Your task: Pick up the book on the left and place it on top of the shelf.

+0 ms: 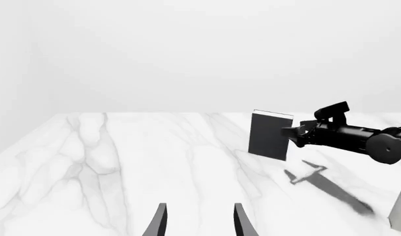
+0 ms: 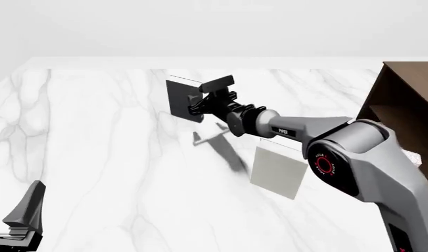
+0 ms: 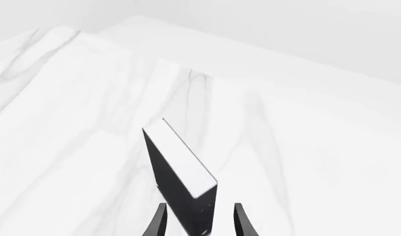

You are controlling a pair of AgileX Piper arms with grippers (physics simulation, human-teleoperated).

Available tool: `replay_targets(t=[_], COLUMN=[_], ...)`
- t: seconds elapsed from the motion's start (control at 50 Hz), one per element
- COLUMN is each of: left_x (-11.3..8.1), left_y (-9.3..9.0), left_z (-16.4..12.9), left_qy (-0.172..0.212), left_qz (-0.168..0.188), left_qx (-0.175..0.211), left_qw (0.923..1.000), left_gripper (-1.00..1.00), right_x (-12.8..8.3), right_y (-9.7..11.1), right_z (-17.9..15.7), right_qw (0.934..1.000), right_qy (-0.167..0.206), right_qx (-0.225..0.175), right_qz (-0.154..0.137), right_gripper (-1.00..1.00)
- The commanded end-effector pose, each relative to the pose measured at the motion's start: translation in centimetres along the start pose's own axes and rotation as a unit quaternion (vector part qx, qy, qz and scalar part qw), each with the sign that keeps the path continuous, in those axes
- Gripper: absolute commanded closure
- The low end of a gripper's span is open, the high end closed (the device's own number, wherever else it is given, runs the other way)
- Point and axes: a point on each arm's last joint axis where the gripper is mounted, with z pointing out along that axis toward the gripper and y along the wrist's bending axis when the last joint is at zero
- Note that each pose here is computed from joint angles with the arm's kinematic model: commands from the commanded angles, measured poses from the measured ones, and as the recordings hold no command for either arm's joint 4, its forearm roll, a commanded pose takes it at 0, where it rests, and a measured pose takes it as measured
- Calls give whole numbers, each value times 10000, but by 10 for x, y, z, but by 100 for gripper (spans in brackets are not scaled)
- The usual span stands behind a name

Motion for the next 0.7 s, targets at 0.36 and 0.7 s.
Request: replay_targets(t=[0.36, 0.7], left_x=[0, 0], left_y=[0, 0], left_z=[0, 0], left_qy=[0, 0], left_qz=[0, 0], left_qx=[0, 0], left_qw=[10000, 10000], left_gripper=[-100, -100], right_x=[16, 17], right_y=[-1, 1], right_z=[17, 26], right_qw=[9999, 9999], right_qy=[100, 90], right_qx=[11, -11], right_qz=[71, 62], right_gripper=[-100, -100])
